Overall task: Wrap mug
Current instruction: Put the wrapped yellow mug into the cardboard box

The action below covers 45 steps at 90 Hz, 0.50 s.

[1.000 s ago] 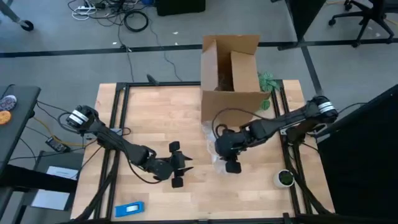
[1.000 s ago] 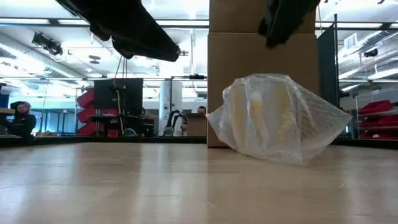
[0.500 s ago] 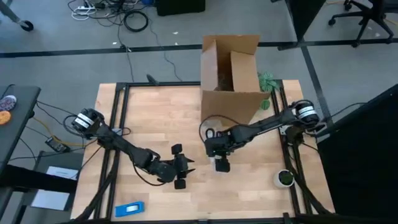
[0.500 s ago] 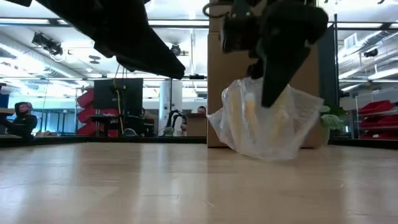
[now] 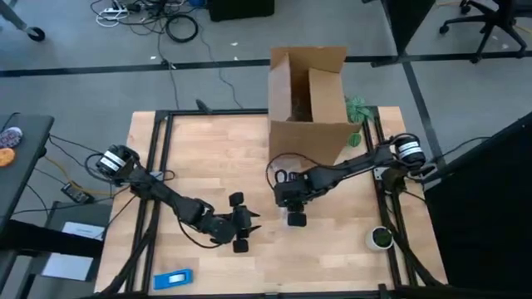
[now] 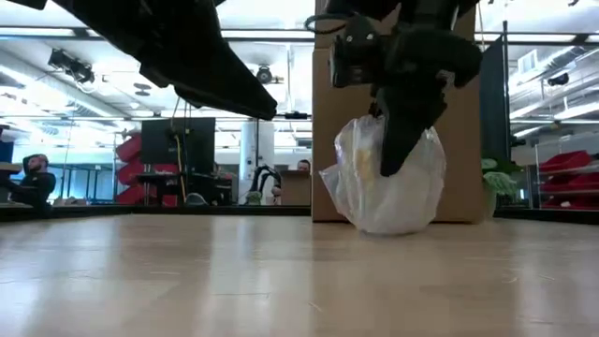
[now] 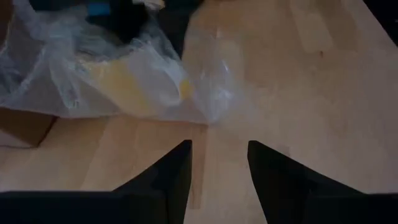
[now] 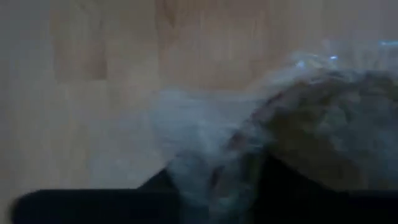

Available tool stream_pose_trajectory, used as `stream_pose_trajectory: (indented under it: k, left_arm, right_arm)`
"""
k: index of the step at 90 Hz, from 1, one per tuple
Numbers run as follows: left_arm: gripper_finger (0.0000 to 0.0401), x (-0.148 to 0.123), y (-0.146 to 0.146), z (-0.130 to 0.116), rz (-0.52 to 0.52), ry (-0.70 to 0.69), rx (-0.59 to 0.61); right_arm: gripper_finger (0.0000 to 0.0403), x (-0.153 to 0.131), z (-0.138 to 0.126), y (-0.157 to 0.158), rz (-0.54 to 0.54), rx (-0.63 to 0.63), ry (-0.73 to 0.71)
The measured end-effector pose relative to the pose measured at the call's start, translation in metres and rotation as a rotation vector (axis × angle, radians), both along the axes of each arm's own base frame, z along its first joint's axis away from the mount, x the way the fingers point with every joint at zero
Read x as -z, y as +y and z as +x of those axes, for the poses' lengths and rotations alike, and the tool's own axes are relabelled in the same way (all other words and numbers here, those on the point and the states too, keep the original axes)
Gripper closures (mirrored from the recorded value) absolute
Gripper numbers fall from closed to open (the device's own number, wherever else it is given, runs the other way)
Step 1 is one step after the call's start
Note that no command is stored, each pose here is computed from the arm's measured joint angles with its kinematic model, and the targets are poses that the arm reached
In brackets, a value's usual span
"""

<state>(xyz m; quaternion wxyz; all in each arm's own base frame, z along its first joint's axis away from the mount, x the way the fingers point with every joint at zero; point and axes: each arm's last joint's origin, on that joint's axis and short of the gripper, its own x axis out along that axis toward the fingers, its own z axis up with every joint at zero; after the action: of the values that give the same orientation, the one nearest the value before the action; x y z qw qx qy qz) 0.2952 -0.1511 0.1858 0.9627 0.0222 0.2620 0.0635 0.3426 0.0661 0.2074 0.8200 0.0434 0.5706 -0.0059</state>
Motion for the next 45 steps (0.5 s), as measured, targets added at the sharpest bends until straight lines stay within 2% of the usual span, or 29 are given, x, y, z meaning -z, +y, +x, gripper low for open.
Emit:
stream_pose_trajectory:
  k: [6, 23, 34, 45]
  left_arm:
    - [0.0259, -0.001, 0.000, -0.003, 0.013, 0.022, 0.003]
    - [0.0259, -0.010, 0.004, -0.020, 0.023, 0.104, -0.006]
    - [0.0259, -0.018, 0.006, -0.029, 0.012, 0.120, -0.013]
    - [0.0259, -0.025, 0.005, -0.033, 0.003, 0.101, -0.007]
  right_arm:
    - [0.0387, -0.012, -0.006, 0.001, 0.018, 0.001, -0.024]
    - [0.0392, -0.057, -0.023, 0.015, 0.085, -0.023, -0.204]
    - [0.0396, -0.098, -0.037, 0.028, 0.152, -0.083, -0.429]
    - [0.0396, -0.146, -0.052, 0.037, 0.182, -0.199, -0.756]
